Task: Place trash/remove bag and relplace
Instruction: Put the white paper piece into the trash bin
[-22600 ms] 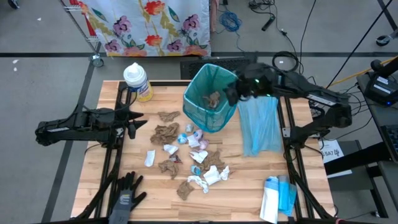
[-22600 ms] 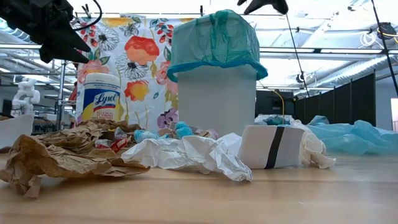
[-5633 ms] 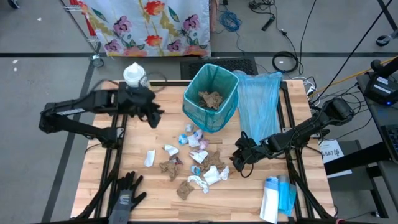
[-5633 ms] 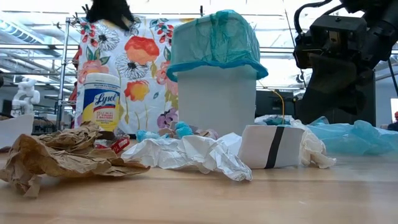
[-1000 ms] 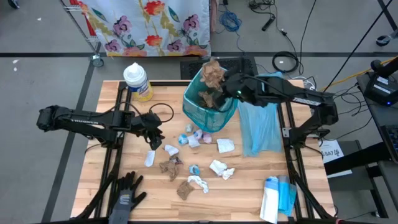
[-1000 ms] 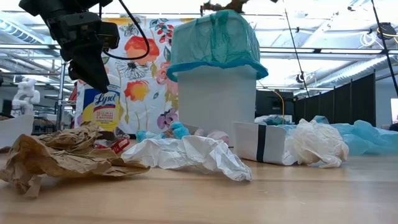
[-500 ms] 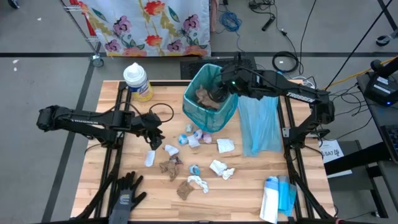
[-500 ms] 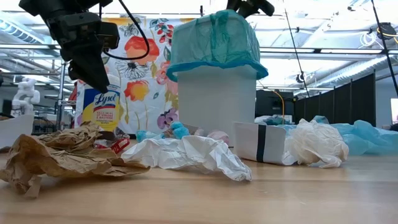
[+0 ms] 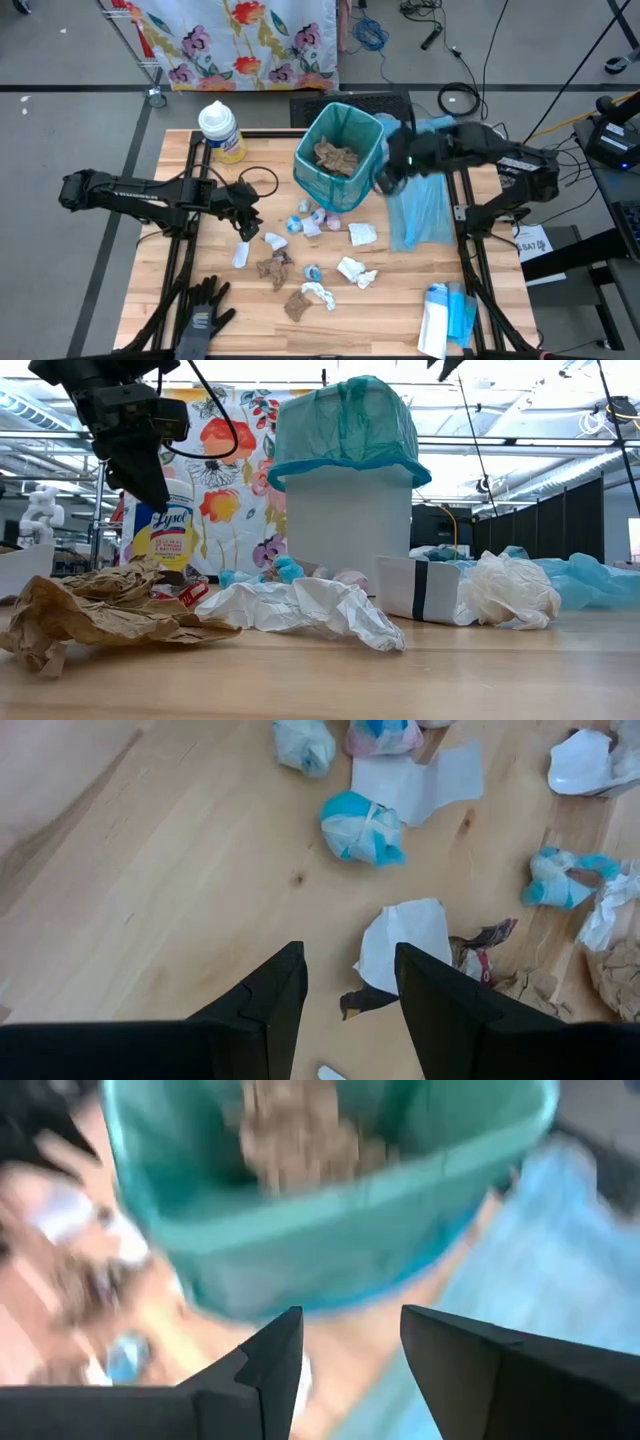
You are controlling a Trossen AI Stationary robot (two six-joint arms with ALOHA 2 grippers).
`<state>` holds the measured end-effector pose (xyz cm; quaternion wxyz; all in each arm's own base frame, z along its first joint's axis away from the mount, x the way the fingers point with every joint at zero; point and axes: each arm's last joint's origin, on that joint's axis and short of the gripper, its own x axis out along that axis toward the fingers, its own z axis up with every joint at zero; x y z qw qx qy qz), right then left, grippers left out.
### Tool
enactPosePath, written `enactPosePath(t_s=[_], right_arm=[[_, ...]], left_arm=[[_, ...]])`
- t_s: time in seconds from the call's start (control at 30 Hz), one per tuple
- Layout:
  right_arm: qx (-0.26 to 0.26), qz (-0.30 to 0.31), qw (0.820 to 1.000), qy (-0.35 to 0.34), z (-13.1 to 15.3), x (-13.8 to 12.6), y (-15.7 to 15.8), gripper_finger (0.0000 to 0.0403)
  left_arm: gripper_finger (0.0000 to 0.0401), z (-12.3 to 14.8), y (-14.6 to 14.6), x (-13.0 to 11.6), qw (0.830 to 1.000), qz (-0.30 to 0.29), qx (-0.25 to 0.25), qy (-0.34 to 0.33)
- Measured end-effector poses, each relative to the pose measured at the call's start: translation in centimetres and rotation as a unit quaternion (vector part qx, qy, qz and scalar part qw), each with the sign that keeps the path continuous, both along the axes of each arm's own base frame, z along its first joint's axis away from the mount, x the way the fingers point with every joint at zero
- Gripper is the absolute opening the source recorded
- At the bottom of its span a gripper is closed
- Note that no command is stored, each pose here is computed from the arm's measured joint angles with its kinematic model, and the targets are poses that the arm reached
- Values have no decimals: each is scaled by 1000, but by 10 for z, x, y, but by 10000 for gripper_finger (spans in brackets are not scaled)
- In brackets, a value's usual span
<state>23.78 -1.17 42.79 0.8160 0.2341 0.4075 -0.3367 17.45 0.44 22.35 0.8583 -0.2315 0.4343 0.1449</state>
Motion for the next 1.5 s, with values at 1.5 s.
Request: enactPosePath(t_s=[1.5], right_arm=[[129,-28,990,44,-273,24,19,157]], left_arm=[[157,0,0,0,1000,0,-8,-1]])
